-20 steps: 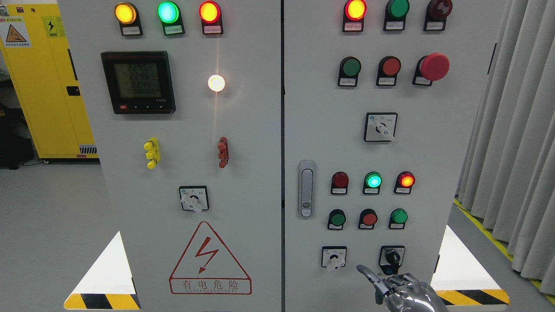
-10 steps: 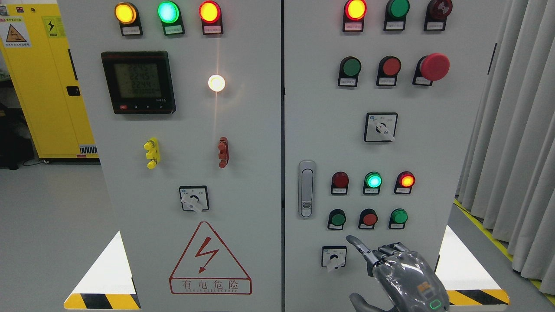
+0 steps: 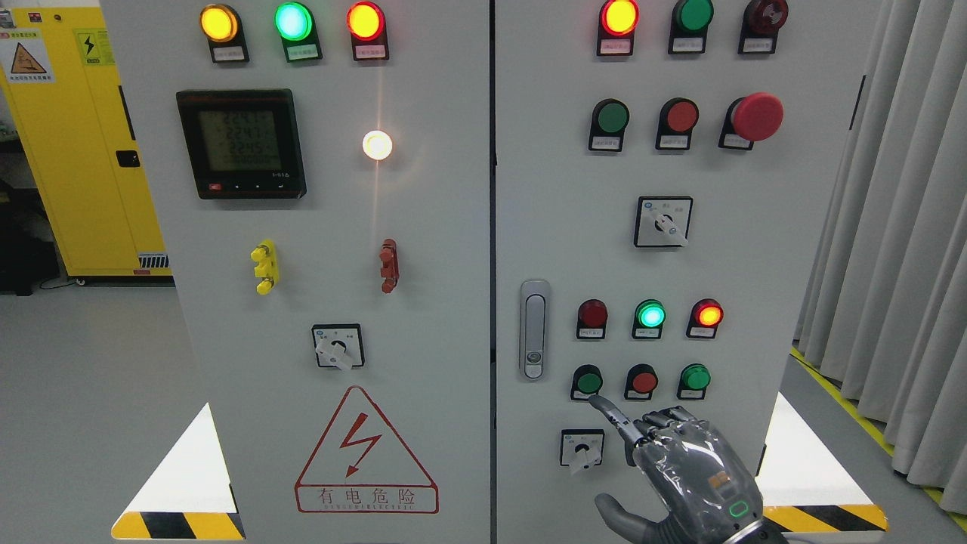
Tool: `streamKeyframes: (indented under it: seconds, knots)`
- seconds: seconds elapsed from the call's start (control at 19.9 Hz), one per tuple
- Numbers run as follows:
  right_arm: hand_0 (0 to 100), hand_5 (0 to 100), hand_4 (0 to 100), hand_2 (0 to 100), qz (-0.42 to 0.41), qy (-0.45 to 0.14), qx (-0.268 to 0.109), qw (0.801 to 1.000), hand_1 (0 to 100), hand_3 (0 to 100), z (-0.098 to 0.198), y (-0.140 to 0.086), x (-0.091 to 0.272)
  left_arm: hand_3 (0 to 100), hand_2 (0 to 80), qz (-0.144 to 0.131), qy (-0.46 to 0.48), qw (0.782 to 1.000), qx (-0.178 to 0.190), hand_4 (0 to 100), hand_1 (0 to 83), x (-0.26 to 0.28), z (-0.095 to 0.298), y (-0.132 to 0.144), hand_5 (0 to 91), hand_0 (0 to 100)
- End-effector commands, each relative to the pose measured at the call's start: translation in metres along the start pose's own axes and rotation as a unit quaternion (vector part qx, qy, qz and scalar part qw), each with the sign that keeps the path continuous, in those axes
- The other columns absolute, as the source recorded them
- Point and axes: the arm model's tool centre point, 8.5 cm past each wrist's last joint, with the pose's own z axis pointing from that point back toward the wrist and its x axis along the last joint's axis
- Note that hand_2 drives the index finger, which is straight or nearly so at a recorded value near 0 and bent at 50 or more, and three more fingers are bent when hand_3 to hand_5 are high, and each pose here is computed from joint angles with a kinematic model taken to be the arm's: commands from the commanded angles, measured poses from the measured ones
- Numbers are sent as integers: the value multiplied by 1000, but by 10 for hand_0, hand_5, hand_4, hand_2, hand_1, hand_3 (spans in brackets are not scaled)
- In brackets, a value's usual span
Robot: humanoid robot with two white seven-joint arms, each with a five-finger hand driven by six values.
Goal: Press green start button
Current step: 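Raise the right hand toward the lower green push button, index finger extended, then push the green button inward with the right index finger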
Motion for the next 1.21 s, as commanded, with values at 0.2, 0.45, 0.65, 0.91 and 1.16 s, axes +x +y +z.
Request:
streamKeyframes:
  seconds: [0.2,0.45,0.65,0.91,1.16]
  knots:
    - [317,410,633,0,-13,5,18,1000,596,685,-11,16,-3,0,0,-2,-30,1000,-1,0,556,31,-3,0,0,120]
    - [317,408,632,0,-15,10,19,1000,596,684,-15,17,-8,0,0,-2,-30,1000,-1,0,556,31,-3,0,0,120]
    - [317,408,630,0,-15,13,20,1000,596,684,-14,18,-11,0,0,-2,-30,1000,-1,0,556,31,-3,0,0,120]
    - [317,407,630,0,-15,14,19,1000,596,683,-15,17,-12,0,0,-2,-30,1000,-1,0,556,31,-3,0,0,120]
    - [318,406,632,0,-14,14,13,1000,595,684,-19,12,-14,0,0,-2,-30,1000,-1,0,556,31,-3,0,0,120]
